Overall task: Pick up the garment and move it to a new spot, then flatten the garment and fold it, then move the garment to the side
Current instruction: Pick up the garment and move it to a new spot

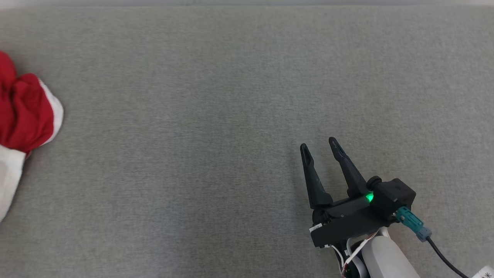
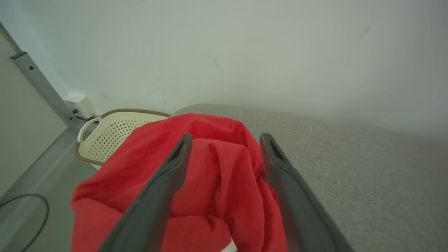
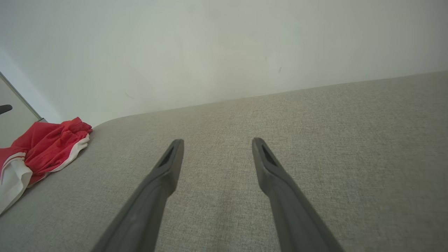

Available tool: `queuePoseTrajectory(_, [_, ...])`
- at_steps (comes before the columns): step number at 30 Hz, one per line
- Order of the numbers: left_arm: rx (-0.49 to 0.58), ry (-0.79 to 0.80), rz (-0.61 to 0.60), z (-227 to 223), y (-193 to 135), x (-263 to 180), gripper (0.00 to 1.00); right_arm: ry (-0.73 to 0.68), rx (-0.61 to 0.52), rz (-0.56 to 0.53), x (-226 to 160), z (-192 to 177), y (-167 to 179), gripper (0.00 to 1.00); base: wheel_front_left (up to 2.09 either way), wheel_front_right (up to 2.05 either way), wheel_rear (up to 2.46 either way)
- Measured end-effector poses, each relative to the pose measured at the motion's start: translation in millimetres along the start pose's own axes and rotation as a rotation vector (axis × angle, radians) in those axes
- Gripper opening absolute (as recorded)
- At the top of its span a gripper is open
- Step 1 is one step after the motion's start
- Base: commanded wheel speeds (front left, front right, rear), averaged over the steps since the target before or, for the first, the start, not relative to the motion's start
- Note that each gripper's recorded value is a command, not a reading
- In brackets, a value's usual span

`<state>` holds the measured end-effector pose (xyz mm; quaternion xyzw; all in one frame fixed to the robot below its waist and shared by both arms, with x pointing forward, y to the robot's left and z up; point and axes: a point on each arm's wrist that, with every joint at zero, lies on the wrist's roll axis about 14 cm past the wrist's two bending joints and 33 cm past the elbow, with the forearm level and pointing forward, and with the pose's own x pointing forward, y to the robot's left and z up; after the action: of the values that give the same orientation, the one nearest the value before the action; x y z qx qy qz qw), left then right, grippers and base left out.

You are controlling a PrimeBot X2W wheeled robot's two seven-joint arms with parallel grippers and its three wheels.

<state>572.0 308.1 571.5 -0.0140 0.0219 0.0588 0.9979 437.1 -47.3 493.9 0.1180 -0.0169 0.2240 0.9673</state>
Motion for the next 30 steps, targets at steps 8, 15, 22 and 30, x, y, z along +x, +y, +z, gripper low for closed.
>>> queuePoseTrajectory(8, [-0.004,0.210,0.018,-61,5,24,1.00,0.023,-0.008,-0.057,-5,-9,-22,1.00,0.00,0.00,0.00])
queuePoseTrajectory(15, [0.010,0.474,0.015,-121,7,19,1.00,0.035,-0.011,-0.084,-10,-14,-31,1.00,0.00,0.00,0.00])
queuePoseTrajectory(22, [-0.045,0.617,0.051,-142,13,6,1.00,0.029,-0.025,-0.083,-10,-10,-30,1.00,0.00,0.00,0.00])
queuePoseTrajectory(30, [-0.035,0.545,0.044,-132,12,9,0.00,0.030,-0.038,-0.080,-11,-6,-28,1.00,0.00,0.00,0.00])
